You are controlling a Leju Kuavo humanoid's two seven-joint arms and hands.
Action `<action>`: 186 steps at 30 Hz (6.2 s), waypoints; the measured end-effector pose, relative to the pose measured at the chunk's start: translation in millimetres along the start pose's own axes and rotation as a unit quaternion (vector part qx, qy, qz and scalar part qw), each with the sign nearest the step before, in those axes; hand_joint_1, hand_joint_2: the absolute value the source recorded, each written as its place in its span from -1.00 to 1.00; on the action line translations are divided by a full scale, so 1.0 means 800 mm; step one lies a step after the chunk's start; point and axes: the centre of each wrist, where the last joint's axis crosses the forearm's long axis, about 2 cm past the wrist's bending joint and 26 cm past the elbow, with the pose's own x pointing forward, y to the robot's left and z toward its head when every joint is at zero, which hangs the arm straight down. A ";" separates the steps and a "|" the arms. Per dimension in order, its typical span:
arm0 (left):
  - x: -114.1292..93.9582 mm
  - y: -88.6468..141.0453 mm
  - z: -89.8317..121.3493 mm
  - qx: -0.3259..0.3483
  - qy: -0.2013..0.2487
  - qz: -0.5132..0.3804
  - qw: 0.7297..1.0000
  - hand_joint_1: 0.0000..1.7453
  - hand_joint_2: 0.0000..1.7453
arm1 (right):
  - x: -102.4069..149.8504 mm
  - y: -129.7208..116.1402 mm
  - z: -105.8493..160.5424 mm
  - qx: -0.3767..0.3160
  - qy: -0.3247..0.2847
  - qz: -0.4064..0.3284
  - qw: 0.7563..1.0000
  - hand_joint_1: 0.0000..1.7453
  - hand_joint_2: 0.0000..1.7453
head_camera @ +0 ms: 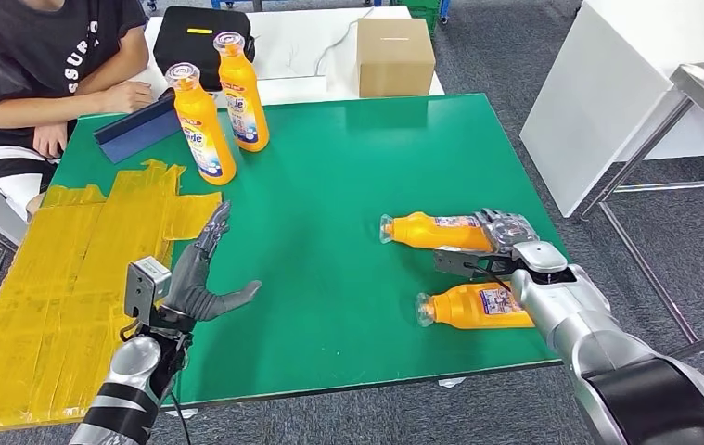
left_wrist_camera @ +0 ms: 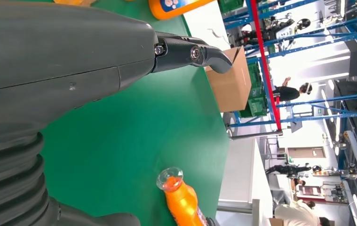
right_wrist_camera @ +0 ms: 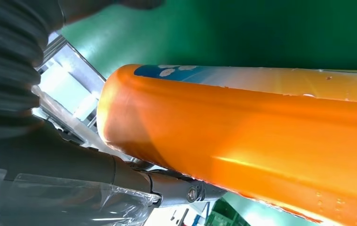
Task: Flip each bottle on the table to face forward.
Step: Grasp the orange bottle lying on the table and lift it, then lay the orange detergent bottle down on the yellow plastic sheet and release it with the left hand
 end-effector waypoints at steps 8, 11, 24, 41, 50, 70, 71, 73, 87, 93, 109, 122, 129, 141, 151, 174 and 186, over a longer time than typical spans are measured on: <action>-0.001 -0.001 -0.002 0.001 0.001 0.003 1.000 -1.00 1.00 | 0.006 0.005 -0.001 0.023 -0.005 0.006 1.000 0.83 1.00; -0.002 -0.001 -0.003 0.001 0.001 0.004 1.000 -1.00 1.00 | 0.007 0.004 -0.001 0.027 -0.006 0.006 1.000 0.98 1.00; -0.003 -0.002 -0.005 -0.002 0.003 0.004 1.000 -1.00 1.00 | 0.007 0.003 -0.002 0.036 -0.007 0.005 0.999 1.00 1.00; -0.006 -0.001 -0.008 -0.002 0.003 0.006 1.000 -1.00 1.00 | 0.010 0.010 -0.001 0.011 -0.029 -0.011 0.999 1.00 1.00; -0.006 -0.004 0.007 0.004 0.001 0.007 1.000 -1.00 1.00 | 0.034 0.049 0.014 -0.180 -0.073 -0.110 0.975 1.00 1.00; 0.000 -0.007 0.013 0.001 0.004 0.008 1.000 -1.00 1.00 | 0.092 0.049 0.038 -0.340 -0.101 -0.295 0.887 1.00 1.00; 0.000 -0.009 0.013 -0.004 0.006 0.012 1.000 -1.00 1.00 | 0.099 0.047 0.041 -0.349 -0.109 -0.318 0.875 1.00 1.00; 0.001 -0.012 0.012 -0.017 0.012 0.026 0.999 -1.00 1.00 | 0.114 0.044 0.047 -0.357 -0.133 -0.369 0.848 1.00 1.00; 0.021 -0.041 -0.019 -0.092 0.013 0.073 0.993 -1.00 1.00 | 0.193 0.012 0.085 -0.354 -0.273 -0.574 0.686 1.00 1.00; 0.033 -0.056 -0.035 -0.138 0.017 0.114 0.984 -1.00 1.00 | 0.227 0.020 0.097 -0.281 -0.355 -0.631 0.630 1.00 1.00; 0.056 -0.100 -0.064 -0.171 0.029 0.216 0.961 -1.00 1.00 | 0.312 0.049 0.114 -0.188 -0.415 -0.633 0.626 1.00 1.00; 0.057 -0.105 -0.065 -0.171 0.032 0.231 0.957 -1.00 1.00 | 0.322 0.061 0.115 -0.175 -0.412 -0.623 0.641 1.00 1.00; 0.061 -0.116 -0.066 -0.182 0.031 0.247 0.951 -1.00 1.00 | 0.325 0.071 0.114 -0.196 -0.389 -0.603 0.668 1.00 1.00; 0.055 -0.120 -0.064 -0.164 0.041 0.238 0.956 -1.00 1.00 | 0.332 0.072 0.108 -0.264 -0.344 -0.492 0.755 1.00 1.00; 0.045 -0.117 -0.062 -0.150 0.052 0.230 0.960 -1.00 1.00 | 0.335 0.075 0.104 -0.270 -0.333 -0.454 0.781 1.00 1.00; 0.040 -0.115 -0.060 -0.112 0.048 0.218 0.968 1.00 1.00 | 0.343 0.073 0.101 -0.284 -0.325 -0.407 0.805 1.00 1.00; 0.040 -0.115 -0.060 -0.106 0.048 0.219 0.969 1.00 1.00 | 0.344 0.074 0.101 -0.282 -0.326 -0.406 0.806 1.00 1.00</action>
